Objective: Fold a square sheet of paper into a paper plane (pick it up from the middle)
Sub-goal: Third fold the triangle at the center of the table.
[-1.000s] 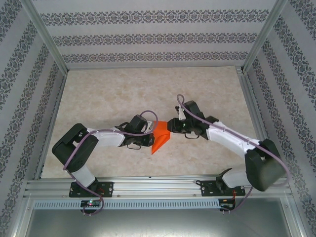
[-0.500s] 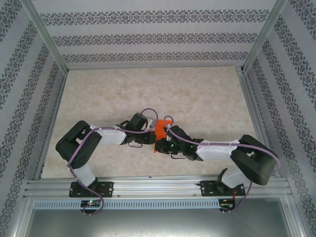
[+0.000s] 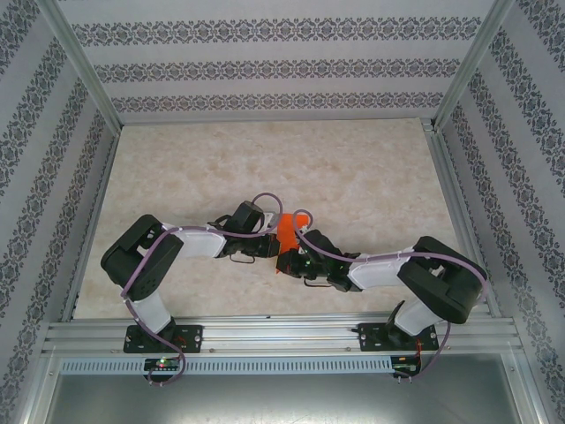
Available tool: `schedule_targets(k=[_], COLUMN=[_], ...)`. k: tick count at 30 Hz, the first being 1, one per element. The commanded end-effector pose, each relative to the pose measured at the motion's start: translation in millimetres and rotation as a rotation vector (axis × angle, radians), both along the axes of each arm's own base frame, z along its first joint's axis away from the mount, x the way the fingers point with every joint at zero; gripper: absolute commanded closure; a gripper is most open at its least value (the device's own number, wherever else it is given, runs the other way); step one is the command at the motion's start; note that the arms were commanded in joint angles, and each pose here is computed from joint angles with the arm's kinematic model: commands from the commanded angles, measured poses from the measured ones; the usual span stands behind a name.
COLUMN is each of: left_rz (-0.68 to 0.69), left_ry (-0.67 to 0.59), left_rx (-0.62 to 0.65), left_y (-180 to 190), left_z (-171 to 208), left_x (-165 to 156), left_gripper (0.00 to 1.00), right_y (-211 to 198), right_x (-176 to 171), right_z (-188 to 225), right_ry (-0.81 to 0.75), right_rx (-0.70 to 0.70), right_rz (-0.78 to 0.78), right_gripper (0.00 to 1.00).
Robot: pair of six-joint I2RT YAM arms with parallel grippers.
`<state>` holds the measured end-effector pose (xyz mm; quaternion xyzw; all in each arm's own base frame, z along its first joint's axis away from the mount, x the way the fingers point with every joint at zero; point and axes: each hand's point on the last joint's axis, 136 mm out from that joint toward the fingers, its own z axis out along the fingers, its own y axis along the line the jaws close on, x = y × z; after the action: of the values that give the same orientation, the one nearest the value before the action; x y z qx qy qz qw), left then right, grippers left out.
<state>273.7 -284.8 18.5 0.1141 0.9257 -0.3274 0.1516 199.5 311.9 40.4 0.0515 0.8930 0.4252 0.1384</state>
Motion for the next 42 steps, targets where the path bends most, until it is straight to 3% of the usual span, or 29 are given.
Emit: schedule_targets(k=[1, 13, 19, 27, 31, 42], left_rz=[0.036, 0.037, 0.038, 0.036, 0.035, 0.034], left_ry=[0.086, 0.105, 0.109, 0.112, 0.116, 0.120], left_rx=[0.101, 0.104, 0.104, 0.102, 0.102, 0.093], left_y=[21.3, 23.4, 24.6, 23.8, 23.6, 20.7], left_z=[-33.0, -37.7, -38.8, -38.2, -38.5, -37.3], left_x=[-9.0, -8.3, -8.4, -6.5, -6.9, -4.6], left_gripper=[0.98, 0.99, 0.99, 0.99, 1.00, 1.00], right_y=[1.7, 11.2, 4.8, 3.1, -8.3, 6.5], right_x=[1.0, 4.4, 2.1, -1.4, -2.1, -9.6], right_z=[-3.0, -17.2, -34.5, -4.1, -3.5, -18.0], right_ry=[-0.013, 0.010, 0.039, -0.020, -0.035, 0.019], right_rx=[0.005, 0.087, 0.046, 0.053, -0.008, -0.020], right_rz=[-0.007, -0.021, -0.039, -0.009, -0.018, 0.045], right_gripper=[0.94, 0.93, 0.93, 0.92, 0.92, 0.93])
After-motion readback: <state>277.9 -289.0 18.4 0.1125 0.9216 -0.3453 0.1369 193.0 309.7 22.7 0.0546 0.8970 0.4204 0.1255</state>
